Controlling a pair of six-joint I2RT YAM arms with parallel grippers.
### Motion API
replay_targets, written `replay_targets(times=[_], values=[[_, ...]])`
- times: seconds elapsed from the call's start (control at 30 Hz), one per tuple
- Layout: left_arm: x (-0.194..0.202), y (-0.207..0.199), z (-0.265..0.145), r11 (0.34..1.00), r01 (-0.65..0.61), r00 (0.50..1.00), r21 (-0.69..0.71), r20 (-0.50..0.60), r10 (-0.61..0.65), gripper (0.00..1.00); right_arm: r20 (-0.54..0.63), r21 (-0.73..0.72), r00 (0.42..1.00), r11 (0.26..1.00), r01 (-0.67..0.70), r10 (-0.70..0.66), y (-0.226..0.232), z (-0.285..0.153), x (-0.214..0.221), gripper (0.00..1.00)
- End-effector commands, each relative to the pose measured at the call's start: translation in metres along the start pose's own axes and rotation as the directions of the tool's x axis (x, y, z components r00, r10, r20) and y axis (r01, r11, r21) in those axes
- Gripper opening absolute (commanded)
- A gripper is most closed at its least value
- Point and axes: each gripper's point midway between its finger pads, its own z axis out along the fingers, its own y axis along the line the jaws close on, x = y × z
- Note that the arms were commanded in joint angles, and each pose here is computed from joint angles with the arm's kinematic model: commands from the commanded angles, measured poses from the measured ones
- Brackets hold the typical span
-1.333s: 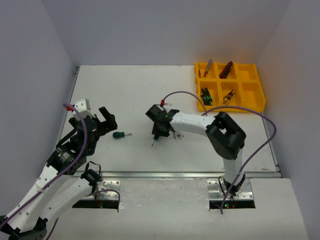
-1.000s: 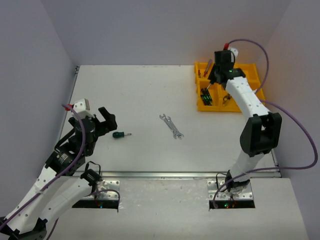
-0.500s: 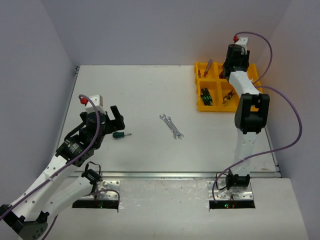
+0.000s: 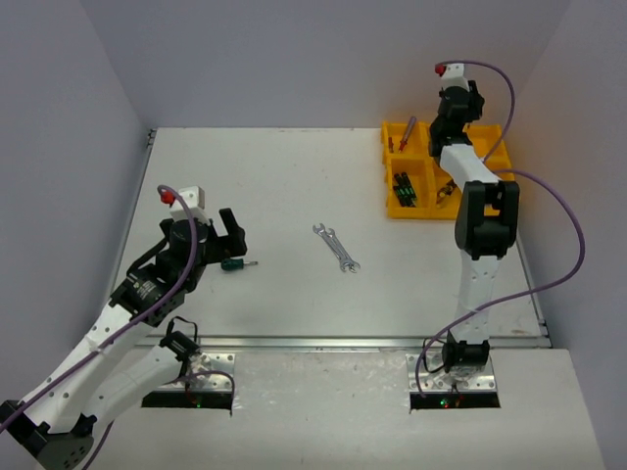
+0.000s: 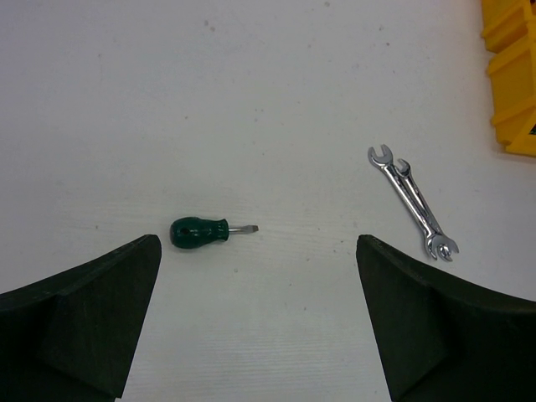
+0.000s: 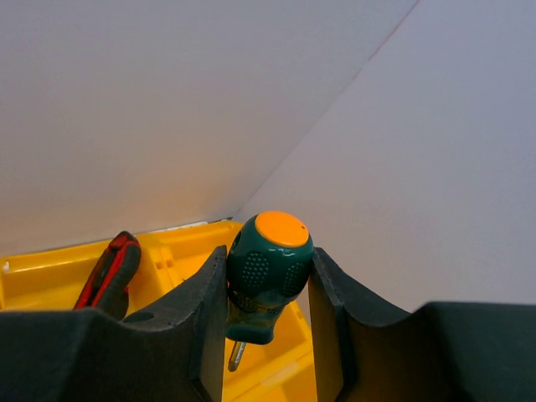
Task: Sort the tools into containers
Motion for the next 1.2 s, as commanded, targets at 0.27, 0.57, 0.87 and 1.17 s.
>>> replay_targets(times=[0.27,0.57,0.87,1.17], values=[[-0.005,-0.011,0.007,0.999,-0.012,1.0,0.045,0.008,0.011,1.0,0.014,0.044,0.997,0.996,0.081,-0.082,0.0,0.048,0.033,0.0],[-0.006,-0.009,0.007,0.999,-0.007,1.0,0.039,0.011,0.007,1.0,-0.122,0.026,0.991,0.998,0.052,-0.049,0.004,0.064,0.093,0.18],[-0.007,0.006,0.018,0.999,0.009,1.0,-0.039,-0.002,-0.009,1.0,-0.12,-0.016,0.987,0.994,-0.108,0.105,0.003,0.04,0.036,0.92],[0.011,0.035,0.035,0.953,0.113,0.988,-0.282,-0.07,-0.138,1.0,-0.212,-0.052,0.96,0.979,-0.197,0.181,0.022,-0.066,-0.05,0.99]])
